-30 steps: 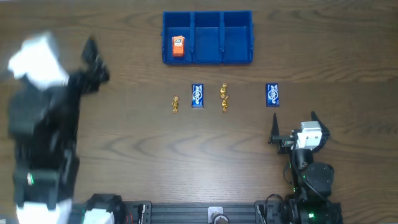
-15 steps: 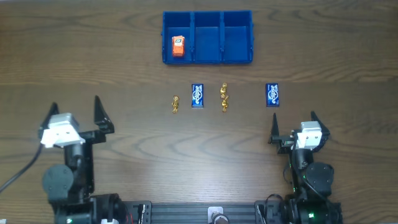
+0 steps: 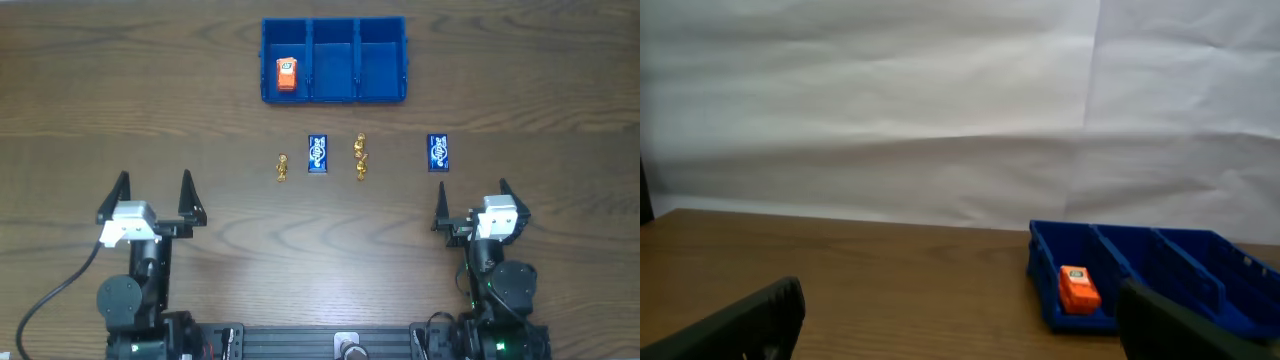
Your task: Sort Candies Into Trays
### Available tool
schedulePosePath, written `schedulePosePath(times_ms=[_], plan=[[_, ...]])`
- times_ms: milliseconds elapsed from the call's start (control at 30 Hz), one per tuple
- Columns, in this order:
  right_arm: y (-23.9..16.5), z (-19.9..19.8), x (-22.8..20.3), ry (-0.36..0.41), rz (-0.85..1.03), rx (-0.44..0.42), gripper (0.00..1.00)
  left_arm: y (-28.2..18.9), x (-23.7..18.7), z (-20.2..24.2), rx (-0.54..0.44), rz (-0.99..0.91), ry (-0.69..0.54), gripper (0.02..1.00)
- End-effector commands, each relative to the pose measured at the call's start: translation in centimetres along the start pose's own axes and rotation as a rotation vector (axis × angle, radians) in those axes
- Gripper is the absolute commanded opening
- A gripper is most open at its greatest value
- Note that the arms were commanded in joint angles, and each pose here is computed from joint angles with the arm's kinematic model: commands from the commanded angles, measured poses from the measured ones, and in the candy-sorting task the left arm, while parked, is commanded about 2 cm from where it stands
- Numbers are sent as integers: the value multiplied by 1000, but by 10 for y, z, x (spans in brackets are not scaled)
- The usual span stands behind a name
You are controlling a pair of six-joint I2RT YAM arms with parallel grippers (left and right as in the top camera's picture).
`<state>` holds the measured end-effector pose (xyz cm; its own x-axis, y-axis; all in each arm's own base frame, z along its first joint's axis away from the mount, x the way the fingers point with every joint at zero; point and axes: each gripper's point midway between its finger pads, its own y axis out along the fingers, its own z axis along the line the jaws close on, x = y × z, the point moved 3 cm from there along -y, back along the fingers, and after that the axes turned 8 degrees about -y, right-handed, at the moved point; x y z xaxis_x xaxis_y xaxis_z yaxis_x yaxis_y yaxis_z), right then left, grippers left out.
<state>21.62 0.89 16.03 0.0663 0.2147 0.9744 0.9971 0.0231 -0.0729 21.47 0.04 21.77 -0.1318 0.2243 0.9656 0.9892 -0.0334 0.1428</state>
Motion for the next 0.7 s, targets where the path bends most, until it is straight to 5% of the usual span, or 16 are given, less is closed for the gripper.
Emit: schedulePosePath(times_ms=[33,700], plan=[[0,-1,-1,-12,1,-3,998,-2,-15,-2,-27,19,-14,998],[0,-1,-1,-12,1,-3,998,-11,-75,1,-21,300,47,996]])
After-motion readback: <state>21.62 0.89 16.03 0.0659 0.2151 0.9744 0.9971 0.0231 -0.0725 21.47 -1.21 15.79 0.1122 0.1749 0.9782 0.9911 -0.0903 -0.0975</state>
